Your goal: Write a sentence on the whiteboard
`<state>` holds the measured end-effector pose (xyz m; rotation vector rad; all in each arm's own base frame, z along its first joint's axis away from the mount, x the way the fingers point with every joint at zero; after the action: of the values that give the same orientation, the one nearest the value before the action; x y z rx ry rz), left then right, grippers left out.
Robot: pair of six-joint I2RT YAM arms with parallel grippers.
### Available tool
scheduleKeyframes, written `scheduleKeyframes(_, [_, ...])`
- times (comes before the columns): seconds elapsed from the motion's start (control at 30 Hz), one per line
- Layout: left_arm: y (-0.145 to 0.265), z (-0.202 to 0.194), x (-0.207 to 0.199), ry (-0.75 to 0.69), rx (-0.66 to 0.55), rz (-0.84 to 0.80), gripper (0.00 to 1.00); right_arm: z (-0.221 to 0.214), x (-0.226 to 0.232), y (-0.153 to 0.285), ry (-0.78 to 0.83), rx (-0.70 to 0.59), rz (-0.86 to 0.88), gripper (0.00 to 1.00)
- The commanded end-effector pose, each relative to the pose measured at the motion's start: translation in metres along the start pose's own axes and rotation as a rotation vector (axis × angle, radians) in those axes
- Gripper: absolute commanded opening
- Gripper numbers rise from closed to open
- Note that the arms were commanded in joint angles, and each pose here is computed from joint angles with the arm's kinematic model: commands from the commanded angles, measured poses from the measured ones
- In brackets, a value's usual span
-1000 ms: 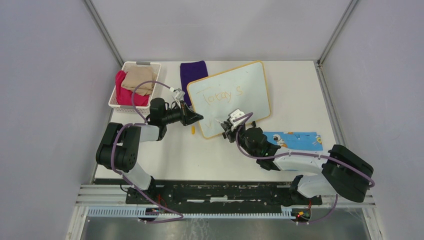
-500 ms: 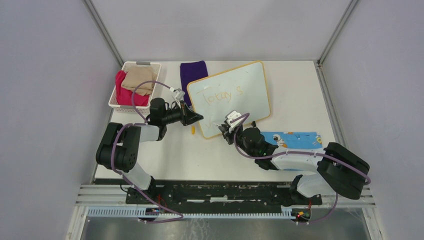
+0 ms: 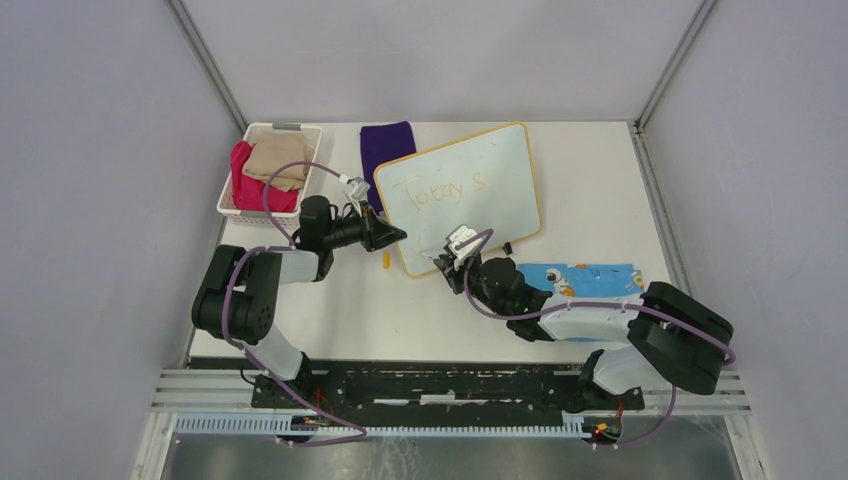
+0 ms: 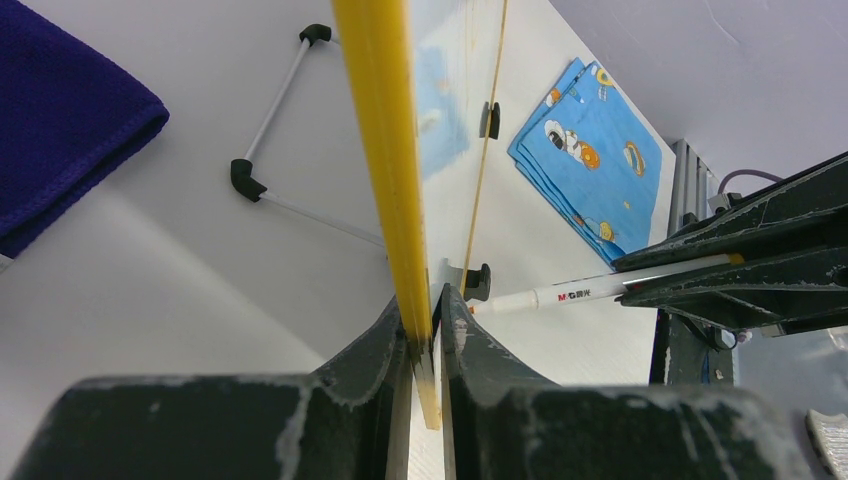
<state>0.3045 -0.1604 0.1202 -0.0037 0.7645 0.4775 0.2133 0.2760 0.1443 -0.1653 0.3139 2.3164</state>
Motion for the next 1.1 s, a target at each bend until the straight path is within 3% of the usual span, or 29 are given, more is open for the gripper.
scheduleKeyframes(0.0, [0.0, -0.019, 0.025, -0.011, 0.045, 0.121, 0.02, 0.002, 0.001, -0.002, -0.017, -0.013, -0.007, 0.0])
scheduleKeyframes(1.07, [-0.001, -0.019, 0.024, -0.013, 0.045, 0.121, 0.02, -0.018, 0.027, -0.001, -0.022, 0.04, 0.106, 0.0])
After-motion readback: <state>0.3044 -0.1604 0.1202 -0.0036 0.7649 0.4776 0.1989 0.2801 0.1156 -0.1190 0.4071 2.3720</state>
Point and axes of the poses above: each gripper's point midway between its finger pads, its own y axis back along the fingers, its own x axis along the line the jaws close on, z = x × y, the point moved 6 cm from there along y, back along the fingers, and after that the axes turned 10 degrees about y, right-handed, at the moved point
